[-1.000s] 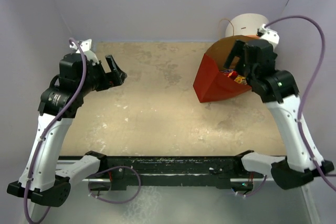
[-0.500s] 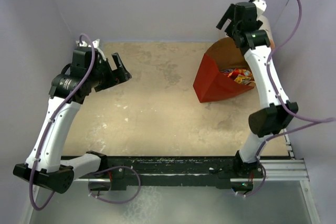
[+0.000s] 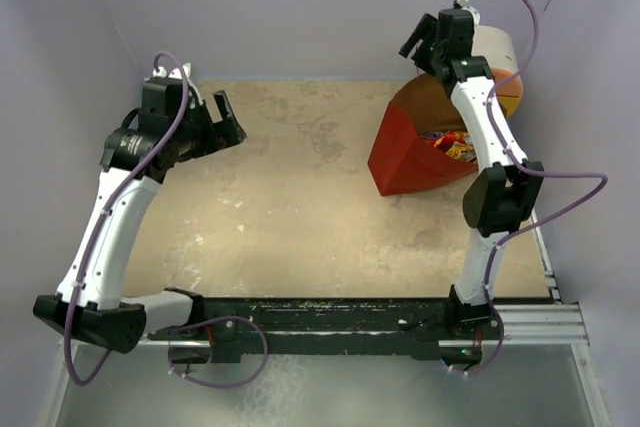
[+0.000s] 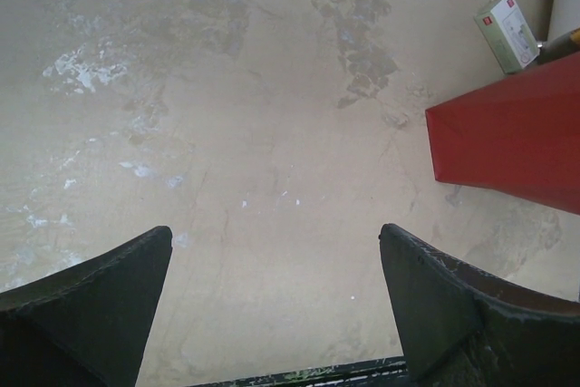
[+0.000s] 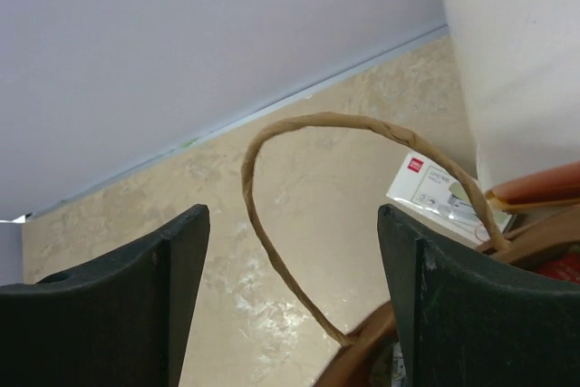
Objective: Take the snacks out of the paper bag
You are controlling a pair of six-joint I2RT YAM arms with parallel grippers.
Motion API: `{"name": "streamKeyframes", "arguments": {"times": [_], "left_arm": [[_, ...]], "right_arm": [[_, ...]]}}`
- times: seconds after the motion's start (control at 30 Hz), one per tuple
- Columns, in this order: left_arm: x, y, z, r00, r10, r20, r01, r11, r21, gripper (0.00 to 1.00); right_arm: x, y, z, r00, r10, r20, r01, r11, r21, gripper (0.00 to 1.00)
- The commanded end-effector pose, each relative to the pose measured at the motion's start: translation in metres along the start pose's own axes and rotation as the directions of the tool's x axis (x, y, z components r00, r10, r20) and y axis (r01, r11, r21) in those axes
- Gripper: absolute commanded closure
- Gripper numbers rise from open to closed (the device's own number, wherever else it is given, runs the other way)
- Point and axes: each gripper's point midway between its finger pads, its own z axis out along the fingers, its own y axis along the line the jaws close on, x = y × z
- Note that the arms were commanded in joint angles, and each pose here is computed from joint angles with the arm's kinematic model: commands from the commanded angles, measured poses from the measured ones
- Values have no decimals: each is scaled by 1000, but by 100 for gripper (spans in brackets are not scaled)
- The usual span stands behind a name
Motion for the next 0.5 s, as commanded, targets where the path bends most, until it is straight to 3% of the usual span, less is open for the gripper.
{"name": "streamKeyframes", "arguments": {"times": [0.0, 0.1, 0.23, 0.47], "left_arm": [[-14, -5, 8, 998, 58, -5, -58, 998, 12, 1], [-12, -3, 12, 997, 74, -33, -74, 997, 13, 1], [-20, -3, 7, 997, 71, 6, -71, 997, 26, 1], [-26, 10, 4, 998, 54, 25, -53, 998, -22, 1]], "right_arm": [[-30, 33, -14, 996, 3, 88, 9, 991, -134, 26], [-33, 39, -6, 995, -24, 101, 40, 986, -159, 36], [-34, 54, -6, 993, -78, 87, 96, 970, -222, 63], [-24, 63, -35, 986, -153, 60, 164, 940, -300, 94]]}}
